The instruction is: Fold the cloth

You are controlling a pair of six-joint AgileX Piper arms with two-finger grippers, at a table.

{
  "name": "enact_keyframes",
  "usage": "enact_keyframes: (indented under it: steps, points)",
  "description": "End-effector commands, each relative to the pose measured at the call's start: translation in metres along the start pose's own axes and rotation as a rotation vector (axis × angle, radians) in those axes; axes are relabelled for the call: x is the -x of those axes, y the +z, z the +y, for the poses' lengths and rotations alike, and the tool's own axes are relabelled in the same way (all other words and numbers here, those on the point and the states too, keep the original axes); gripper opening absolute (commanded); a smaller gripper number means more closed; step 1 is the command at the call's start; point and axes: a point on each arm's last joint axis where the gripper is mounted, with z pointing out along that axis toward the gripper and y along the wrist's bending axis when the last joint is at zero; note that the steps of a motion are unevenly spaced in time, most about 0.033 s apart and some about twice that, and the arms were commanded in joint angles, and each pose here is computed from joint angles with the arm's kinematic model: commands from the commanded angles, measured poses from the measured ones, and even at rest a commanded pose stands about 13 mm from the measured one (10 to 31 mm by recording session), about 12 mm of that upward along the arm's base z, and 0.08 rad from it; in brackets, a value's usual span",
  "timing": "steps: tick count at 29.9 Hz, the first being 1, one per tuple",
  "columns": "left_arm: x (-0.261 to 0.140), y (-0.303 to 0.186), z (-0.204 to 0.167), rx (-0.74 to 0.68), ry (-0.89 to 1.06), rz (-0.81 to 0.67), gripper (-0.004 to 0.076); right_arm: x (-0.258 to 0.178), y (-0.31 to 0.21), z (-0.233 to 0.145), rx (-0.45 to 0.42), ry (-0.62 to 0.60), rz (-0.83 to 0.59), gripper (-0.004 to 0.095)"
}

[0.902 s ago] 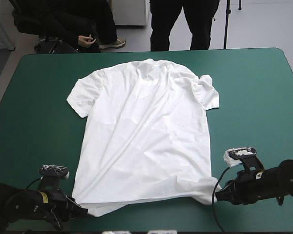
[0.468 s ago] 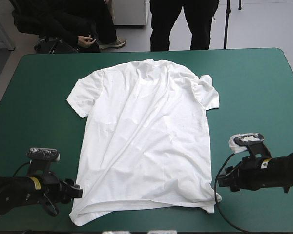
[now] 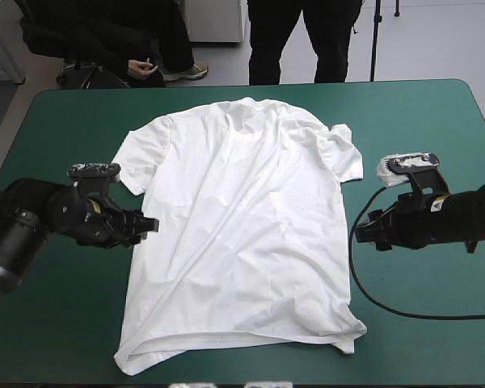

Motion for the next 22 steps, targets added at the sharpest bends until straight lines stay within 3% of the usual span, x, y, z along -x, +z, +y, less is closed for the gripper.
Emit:
enact_keyframes:
  steps: [1, 7, 12, 16, 22]
  points:
    - [0.031, -0.006, 0.010, -0.080, -0.060, -0.113, 0.0454, 0.013, -0.013, 0.005, 0.010, -0.021, -0.085, 0.0541]
    - [0.060, 0.027, 0.040, -0.019, -0.085, -0.035, 0.0454, 0.016, -0.013, 0.003, -0.013, -0.037, -0.113, 0.0540]
    - [0.072, 0.067, 0.038, -0.021, -0.042, 0.064, 0.0438, 0.019, -0.014, 0.002, -0.025, -0.039, -0.142, 0.0540]
    - [0.082, 0.091, 0.035, 0.014, 0.003, 0.081, 0.0385, 0.020, -0.008, -0.002, -0.034, -0.019, -0.107, 0.0540]
    - [0.095, 0.122, 0.039, 0.051, 0.029, 0.111, 0.0384, 0.022, 0.001, -0.005, -0.029, -0.005, -0.065, 0.0540]
